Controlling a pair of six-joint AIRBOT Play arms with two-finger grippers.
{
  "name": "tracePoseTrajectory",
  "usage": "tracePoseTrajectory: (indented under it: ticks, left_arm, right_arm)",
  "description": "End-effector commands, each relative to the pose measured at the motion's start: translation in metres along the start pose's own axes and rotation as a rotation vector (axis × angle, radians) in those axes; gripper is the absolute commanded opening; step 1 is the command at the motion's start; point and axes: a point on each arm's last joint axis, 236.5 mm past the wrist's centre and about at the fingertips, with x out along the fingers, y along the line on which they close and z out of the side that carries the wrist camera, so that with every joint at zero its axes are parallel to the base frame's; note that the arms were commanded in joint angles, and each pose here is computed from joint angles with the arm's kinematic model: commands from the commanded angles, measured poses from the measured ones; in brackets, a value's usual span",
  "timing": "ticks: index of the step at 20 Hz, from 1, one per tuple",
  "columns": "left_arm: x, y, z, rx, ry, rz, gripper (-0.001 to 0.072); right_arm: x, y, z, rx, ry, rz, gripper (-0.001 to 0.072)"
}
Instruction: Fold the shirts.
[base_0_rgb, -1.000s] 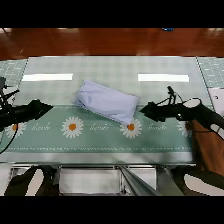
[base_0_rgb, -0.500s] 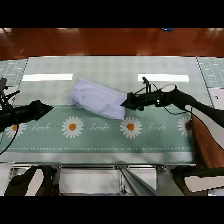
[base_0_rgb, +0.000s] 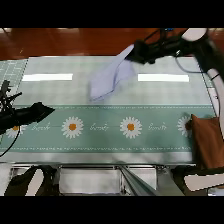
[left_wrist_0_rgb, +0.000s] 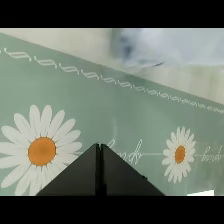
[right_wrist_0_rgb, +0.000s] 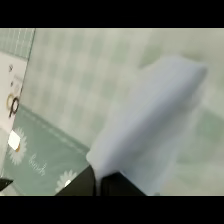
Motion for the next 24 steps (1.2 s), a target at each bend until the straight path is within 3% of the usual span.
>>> tracePoseTrajectory:
  ticks: [1,6,10,18,24]
  left_arm:
    - [0.001,-0.001,-0.015,0.000,0.056,-0.012,0.0017]
    - [0.000,-0.007,-0.023,0.040,0.091,-0.036,0.0017]
    - [0.000,-0.010,-0.026,0.036,0.102,-0.049,0.0017]
    - [0.003,-0.013,-0.014,0.048,0.050,-0.048,0.0017]
    - [0.013,-0.035,-0.018,0.107,0.049,-0.091,0.0017]
  right_arm:
    - [-0.087,-0.018,0.035,0.021,-0.078,-0.148,0.0019]
    - [-0.223,-0.075,0.036,0.173,-0.225,-0.302,0.0019]
    - [-0.315,-0.116,-0.002,0.330,-0.281,-0.430,0.0019]
    - [-0.402,-0.148,-0.131,0.635,-0.288,-0.701,0.0019]
    - [-0.405,-0.180,-0.299,0.985,-0.147,-0.963,0.0020]
